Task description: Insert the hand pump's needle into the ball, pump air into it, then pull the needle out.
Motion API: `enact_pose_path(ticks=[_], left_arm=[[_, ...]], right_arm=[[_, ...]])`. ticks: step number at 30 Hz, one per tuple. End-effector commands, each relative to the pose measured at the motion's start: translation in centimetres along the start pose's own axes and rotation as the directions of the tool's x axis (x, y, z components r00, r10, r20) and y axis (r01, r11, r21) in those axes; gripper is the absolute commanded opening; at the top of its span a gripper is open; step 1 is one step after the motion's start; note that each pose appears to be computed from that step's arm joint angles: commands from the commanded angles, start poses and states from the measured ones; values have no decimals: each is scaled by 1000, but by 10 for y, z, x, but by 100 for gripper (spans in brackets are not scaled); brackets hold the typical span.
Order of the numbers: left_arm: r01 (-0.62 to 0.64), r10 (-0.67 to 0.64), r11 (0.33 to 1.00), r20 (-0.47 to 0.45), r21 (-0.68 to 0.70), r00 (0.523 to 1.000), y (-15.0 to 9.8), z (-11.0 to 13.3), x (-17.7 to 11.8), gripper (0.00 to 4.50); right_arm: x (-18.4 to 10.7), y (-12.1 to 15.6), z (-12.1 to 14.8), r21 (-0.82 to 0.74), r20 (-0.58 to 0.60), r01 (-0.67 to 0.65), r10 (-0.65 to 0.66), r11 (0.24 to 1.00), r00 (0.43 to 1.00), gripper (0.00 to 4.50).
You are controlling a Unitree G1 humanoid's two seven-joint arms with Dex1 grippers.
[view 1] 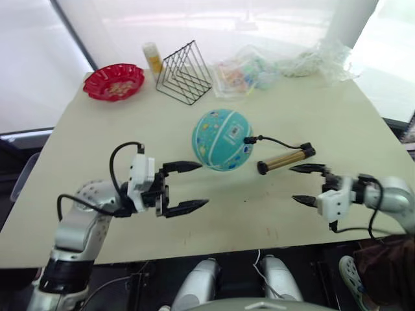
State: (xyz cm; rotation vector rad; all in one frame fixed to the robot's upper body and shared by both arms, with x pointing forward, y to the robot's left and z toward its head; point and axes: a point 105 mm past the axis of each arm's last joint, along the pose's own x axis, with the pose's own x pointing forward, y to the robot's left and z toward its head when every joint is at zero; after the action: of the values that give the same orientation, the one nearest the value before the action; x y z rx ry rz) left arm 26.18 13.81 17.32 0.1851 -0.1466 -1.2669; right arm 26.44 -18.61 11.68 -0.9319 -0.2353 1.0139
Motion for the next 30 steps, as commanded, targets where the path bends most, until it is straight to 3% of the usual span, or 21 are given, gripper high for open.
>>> enact_pose_path(ticks=[1,3,6,12,21,30], left_arm=[[-71,70,997,32,16,997,15,10,5,450],[-125,124,992,13,29,992,27,10,10,450],[-171,170,985,29,35,985,47,30,28,450],[-238,239,969,-7,66,971,77,43,62,450],[-388,392,920,-83,59,916,111,39,85,450],[-394,384,919,-257,12,887,110,5,81,450]], right_arm=[[-9,-26,23,226,52,163,-179,960,982,444],[-12,-27,31,328,55,195,-225,924,973,444],[-21,-32,42,505,60,252,-325,825,944,444],[-29,-30,58,616,81,212,-329,759,941,444],[-29,-32,66,624,87,215,-340,751,937,444],[-27,-32,69,601,93,203,-320,773,943,444]])
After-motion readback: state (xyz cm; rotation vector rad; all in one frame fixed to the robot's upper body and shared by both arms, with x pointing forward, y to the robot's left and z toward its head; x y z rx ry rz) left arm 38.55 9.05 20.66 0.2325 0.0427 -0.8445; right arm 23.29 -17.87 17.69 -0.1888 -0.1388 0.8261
